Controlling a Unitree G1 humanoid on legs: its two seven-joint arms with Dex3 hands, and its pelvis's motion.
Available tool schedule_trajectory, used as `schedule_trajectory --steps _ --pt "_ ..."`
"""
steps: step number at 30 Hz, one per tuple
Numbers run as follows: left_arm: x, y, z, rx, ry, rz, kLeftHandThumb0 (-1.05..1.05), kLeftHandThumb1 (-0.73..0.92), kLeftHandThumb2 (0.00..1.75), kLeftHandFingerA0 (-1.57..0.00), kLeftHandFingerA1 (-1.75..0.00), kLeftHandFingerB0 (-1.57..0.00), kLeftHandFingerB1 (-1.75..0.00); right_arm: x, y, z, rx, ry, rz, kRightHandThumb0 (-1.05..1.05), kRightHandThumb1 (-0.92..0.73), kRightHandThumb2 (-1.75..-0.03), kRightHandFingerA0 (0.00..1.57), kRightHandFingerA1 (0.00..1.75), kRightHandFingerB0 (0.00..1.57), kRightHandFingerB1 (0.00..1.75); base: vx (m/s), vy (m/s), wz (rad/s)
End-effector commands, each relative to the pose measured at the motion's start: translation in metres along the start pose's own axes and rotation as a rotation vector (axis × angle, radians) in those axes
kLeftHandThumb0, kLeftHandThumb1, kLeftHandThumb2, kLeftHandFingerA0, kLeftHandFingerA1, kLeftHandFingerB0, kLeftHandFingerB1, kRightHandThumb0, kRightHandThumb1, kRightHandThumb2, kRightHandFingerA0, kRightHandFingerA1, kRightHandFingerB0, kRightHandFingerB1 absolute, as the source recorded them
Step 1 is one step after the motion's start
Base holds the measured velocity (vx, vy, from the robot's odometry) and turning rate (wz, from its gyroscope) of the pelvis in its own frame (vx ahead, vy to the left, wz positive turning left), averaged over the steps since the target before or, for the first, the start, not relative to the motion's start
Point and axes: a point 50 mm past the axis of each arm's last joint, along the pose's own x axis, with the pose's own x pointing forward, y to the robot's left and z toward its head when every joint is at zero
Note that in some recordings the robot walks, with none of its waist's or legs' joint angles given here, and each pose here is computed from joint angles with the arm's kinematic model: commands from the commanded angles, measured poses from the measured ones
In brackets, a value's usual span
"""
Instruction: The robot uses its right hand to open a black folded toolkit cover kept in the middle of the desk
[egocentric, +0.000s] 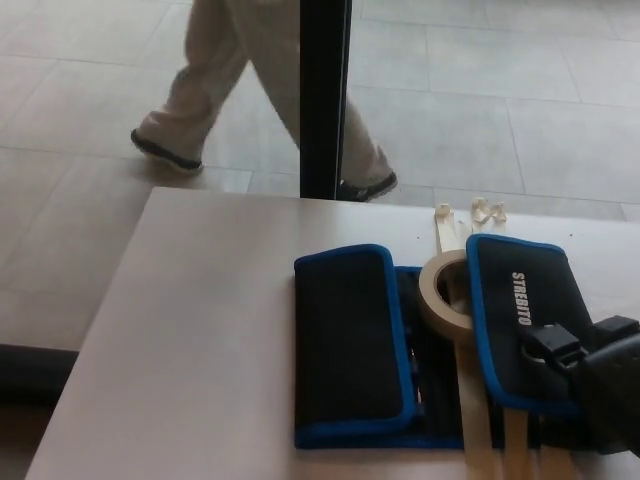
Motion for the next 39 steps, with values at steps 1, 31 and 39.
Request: schedule_trajectory --steps 1,31,39 --pt "0.001 0.008 0.004 -0.025 -0.016 0.037 -0.46 0.57 0.57 -0.65 -0.76 -0.64 -0.56 0.004 -0.013 -0.007 0.079 0.011 -0.233 -0.38 -0.48 -0.92 1.18 1.36 0.83 0.79 0.0 0.0 0.0" --pt "0.001 0.011 0.001 -0.02 -0.015 0.039 -0.46 0.58 0.57 -0.6 -0.71 -0.61 -0.54 -0.074 -0.022 -0.123 0.861 1.184 -0.603 -0.29 -0.65 -0.85 0.95 1.65 0.88 0.83 0.0 0.0 0.0" --pt "0.001 0.012 0.001 -0.026 -0.011 0.047 -0.46 0.58 0.57 -0.62 -0.74 -0.6 -0.55 -0.129 0.001 -0.127 0.967 1.364 -0.579 -0.31 -0.64 -0.83 0.85 1.58 0.87 0.88 0.0 0.0 0.0"
